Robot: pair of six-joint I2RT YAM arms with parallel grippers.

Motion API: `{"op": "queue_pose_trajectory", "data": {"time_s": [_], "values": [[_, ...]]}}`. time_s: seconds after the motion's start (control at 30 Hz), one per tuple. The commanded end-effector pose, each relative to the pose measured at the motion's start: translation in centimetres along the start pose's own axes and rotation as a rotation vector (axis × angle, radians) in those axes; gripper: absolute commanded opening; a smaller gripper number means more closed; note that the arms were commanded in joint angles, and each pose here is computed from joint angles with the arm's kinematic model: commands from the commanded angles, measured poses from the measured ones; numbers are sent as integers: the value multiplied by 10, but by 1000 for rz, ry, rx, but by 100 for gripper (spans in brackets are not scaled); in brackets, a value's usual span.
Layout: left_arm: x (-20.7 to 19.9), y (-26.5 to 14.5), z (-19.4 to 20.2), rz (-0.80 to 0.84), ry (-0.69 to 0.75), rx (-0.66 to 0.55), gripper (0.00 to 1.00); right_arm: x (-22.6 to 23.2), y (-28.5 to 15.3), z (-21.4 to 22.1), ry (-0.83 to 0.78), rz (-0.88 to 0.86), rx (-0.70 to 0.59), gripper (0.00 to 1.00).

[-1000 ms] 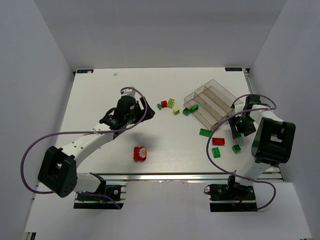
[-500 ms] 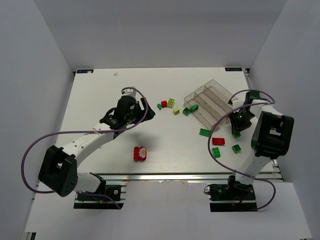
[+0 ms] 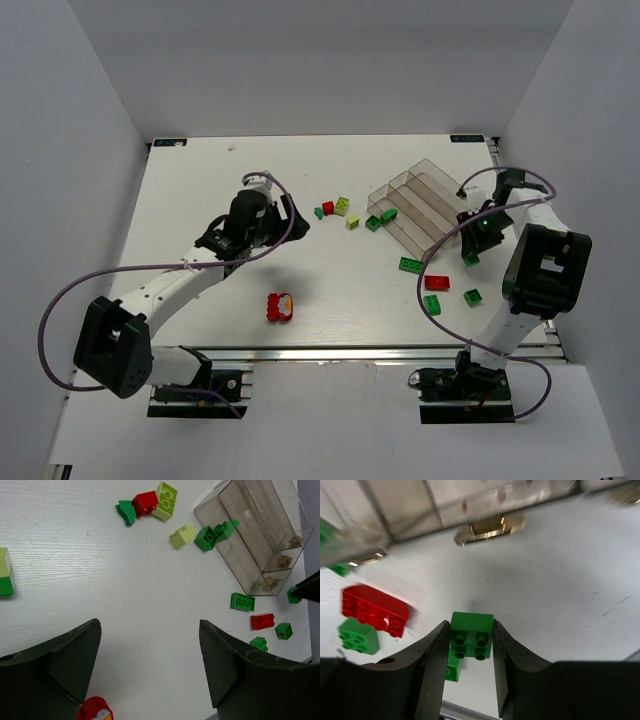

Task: Sort the legos into containers by color

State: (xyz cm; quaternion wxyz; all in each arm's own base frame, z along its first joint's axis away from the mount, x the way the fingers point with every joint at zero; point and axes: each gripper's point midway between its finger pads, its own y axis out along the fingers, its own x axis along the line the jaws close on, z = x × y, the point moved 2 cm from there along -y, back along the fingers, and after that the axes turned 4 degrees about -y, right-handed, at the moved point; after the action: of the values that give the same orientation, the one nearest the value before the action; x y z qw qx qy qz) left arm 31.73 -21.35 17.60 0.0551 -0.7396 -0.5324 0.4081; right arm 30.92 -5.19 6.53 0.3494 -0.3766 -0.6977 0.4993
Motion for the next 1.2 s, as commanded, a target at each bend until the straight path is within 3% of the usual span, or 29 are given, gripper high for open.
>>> {"op": "queue_pose_trajectory", "data": {"time_s": [0.0, 0.1, 0.23, 0.4, 0.6, 0.83, 0.97, 1.1, 1.17], "values": [[-17, -15, -14, 85, 34, -34, 88, 6, -51, -44, -72, -25, -195, 6], [-20, -18, -14, 114, 38, -40, 89, 18, -72, -59, -130, -64, -269, 0], [-24, -19, -13, 149, 40, -40, 89, 44, -91, -82, -215, -92, -346, 0], [-30, -19, -11, 177, 59, -9, 89, 100, -84, -140, -315, -125, -417, 0], [-34, -25, -17, 175, 69, -9, 89, 104, -66, -197, -244, -71, -453, 1], [-34, -31, -14, 176, 9, -12, 89, 98, -30, -208, -333, -21, -379, 3], [-31, -34, -10, 172, -32, -15, 89, 94, -17, -205, -342, -5, -348, 11], [-29, -37, -8, 177, -70, -33, 89, 93, -6, -190, -357, -2, -311, 35], [-29, -37, -9, 180, -84, -39, 89, 94, 2, -180, -363, -12, -280, 42]]}}
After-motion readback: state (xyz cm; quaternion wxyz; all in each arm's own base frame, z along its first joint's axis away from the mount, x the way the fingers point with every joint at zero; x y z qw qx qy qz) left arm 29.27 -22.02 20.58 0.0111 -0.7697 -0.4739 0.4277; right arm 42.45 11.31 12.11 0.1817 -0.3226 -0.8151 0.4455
